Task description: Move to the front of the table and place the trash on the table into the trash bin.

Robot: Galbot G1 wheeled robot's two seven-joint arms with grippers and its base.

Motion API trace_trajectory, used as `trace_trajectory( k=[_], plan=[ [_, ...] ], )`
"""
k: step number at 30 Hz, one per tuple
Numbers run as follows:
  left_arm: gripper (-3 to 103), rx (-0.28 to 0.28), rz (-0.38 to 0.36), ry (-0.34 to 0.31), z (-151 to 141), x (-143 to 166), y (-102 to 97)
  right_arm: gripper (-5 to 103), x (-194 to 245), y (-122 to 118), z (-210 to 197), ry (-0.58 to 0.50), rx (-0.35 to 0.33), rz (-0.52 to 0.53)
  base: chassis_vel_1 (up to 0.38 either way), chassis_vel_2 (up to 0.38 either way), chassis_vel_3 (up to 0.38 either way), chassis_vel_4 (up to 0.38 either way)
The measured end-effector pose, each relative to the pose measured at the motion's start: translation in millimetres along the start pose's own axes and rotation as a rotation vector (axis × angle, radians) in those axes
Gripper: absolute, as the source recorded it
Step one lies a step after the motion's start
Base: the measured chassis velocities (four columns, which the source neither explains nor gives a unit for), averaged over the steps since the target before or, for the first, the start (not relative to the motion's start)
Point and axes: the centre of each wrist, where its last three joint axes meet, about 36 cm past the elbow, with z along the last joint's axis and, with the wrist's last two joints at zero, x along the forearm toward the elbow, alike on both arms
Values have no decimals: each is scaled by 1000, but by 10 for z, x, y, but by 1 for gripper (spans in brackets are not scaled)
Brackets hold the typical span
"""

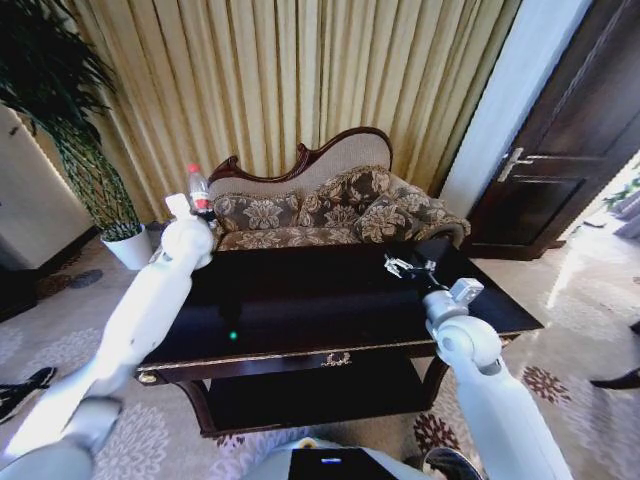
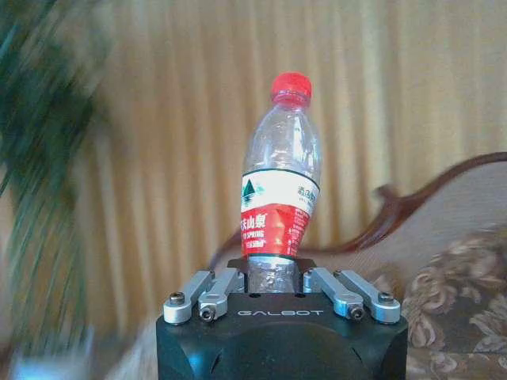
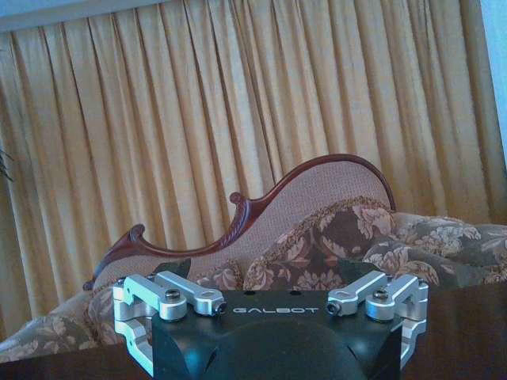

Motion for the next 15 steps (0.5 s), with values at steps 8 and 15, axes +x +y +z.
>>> trace_trajectory(
  k=[8,15],
  plan=[
    [27,-230,213,-195,258,283,119,100,66,51,-50,-27,-6,-8,0,0,0,0],
    [27,-302,392,-293,376,477,-19,100,147,154,-155,-50,-62,-55,0,0,0,0]
  ],
)
